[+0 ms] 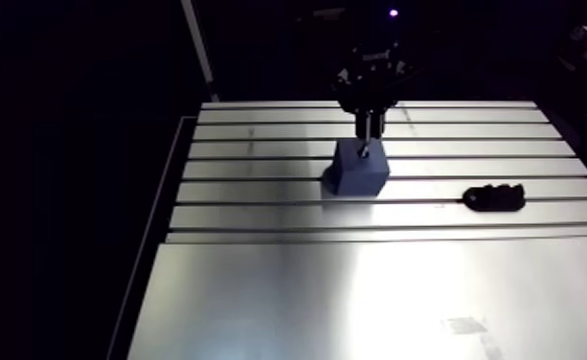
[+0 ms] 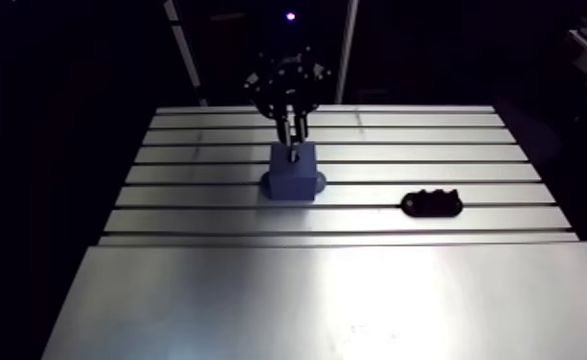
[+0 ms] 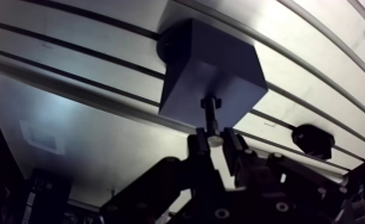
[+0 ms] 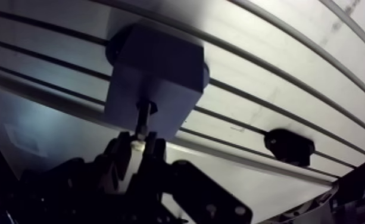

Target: Pick up the M10 bolt and insert it into the hex recess until seated.

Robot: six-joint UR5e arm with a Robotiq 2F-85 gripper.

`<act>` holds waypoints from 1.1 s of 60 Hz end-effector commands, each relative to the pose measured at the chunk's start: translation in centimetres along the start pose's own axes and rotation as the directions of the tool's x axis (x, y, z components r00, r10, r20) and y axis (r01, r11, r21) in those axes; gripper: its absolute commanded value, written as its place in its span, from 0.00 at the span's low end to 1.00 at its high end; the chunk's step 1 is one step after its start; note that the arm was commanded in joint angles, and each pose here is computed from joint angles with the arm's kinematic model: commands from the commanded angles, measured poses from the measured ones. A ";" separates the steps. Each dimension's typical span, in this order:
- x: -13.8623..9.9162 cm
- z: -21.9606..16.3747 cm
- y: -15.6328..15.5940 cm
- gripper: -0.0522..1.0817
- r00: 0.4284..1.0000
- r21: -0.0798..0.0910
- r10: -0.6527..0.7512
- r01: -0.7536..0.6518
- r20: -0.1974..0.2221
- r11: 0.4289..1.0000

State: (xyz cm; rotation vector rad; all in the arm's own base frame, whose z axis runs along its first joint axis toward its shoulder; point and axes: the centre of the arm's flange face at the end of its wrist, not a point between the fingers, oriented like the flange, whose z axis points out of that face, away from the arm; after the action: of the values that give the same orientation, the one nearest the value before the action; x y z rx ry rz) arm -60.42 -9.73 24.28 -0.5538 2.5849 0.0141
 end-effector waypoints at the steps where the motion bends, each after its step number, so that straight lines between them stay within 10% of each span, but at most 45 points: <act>1: 0.0 0.0 0.0 0.92 1.000 0.000 0.000 0.000 0.000 1.000; 66: 0.0 0.2 0.1 0.92 1.000 0.001 0.000 0.000 0.001 1.000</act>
State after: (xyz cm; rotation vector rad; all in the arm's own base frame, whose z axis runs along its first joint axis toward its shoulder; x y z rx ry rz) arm -60.39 -9.66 24.18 -0.5536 2.5835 0.0128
